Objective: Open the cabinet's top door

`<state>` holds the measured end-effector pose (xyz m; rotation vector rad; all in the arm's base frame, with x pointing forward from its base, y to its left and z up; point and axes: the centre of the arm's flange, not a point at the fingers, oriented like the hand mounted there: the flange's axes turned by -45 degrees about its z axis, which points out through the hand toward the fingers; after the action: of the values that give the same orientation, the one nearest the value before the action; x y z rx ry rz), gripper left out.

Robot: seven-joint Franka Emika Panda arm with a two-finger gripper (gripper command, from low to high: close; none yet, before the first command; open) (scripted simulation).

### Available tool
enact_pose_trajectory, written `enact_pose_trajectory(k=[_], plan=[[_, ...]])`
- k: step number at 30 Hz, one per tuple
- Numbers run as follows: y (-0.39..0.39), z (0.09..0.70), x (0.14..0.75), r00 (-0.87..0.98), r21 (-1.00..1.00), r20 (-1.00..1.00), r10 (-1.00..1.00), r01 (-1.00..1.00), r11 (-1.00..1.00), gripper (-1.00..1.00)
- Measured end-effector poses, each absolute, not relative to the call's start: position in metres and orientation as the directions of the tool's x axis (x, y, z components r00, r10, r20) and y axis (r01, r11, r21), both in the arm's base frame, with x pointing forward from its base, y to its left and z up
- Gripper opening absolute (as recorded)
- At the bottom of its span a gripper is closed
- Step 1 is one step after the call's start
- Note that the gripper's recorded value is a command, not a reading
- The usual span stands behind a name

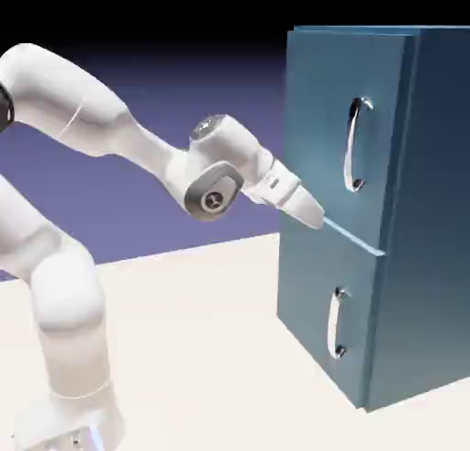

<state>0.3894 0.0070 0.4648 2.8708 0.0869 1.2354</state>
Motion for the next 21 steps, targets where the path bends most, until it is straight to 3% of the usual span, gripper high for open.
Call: enact_pose_trajectory(k=[21], plan=[[0.025, 0.553, 0.367, 0.453, 0.079, 0.887, 0.095, 0.053, -0.995, 0.0]])
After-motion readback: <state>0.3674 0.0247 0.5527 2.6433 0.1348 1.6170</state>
